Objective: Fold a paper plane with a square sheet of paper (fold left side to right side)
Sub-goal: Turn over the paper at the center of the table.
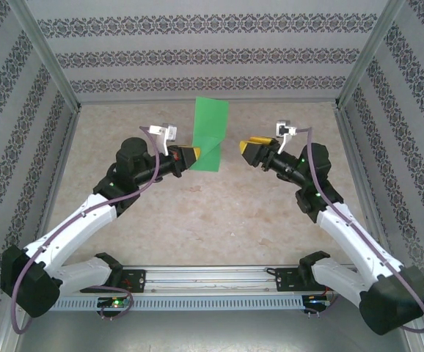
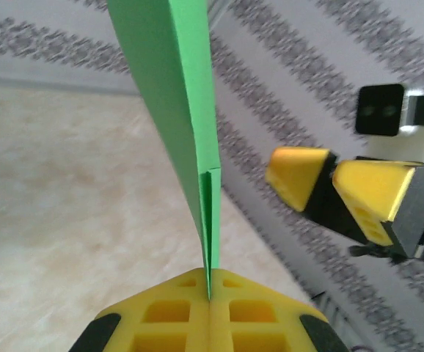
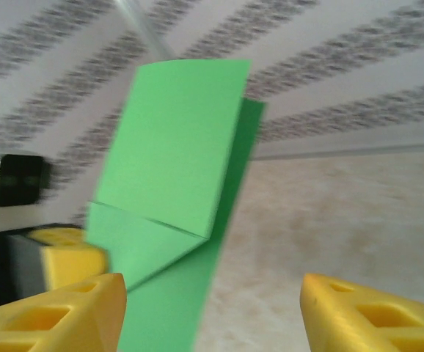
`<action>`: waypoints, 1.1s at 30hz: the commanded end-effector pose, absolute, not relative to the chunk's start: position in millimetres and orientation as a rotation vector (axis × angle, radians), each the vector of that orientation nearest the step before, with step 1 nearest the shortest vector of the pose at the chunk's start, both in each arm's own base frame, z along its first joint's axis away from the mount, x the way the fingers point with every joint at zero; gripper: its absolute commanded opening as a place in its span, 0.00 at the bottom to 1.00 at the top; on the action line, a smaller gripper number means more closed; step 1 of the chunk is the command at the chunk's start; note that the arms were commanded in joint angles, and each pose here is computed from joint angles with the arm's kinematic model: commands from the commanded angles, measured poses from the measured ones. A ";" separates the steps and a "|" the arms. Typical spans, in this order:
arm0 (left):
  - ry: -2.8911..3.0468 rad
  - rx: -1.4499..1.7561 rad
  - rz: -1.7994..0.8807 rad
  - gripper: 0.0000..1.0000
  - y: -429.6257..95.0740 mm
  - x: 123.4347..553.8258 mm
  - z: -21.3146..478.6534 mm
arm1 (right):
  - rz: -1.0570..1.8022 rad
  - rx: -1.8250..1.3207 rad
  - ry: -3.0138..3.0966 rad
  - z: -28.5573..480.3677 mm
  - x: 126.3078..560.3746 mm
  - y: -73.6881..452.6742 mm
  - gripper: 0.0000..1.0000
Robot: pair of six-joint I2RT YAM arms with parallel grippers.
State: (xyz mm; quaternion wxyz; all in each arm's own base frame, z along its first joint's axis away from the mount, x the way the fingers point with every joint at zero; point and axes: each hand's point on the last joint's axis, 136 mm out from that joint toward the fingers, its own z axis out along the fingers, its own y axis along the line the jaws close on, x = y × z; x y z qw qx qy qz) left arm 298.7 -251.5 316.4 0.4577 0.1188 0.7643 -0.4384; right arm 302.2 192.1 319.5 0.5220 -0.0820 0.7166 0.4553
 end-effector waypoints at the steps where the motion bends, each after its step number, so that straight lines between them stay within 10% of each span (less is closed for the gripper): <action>1: 2.161 0.399 -0.699 0.00 -234.4 287.4 261.8 | 0.685 -0.094 1.939 264.0 316.6 146.5 0.67; 10: 2.391 0.526 0.091 0.00 -217.9 285.8 215.2 | 0.244 0.172 2.152 195.2 320.5 66.3 0.98; 18: 2.442 0.508 0.685 0.00 -203.8 290.1 177.3 | 0.272 0.232 2.209 169.0 322.1 57.0 0.98; 33: 2.660 0.304 0.607 0.00 -230.7 261.8 80.8 | 0.356 0.251 2.254 152.2 328.3 64.1 0.98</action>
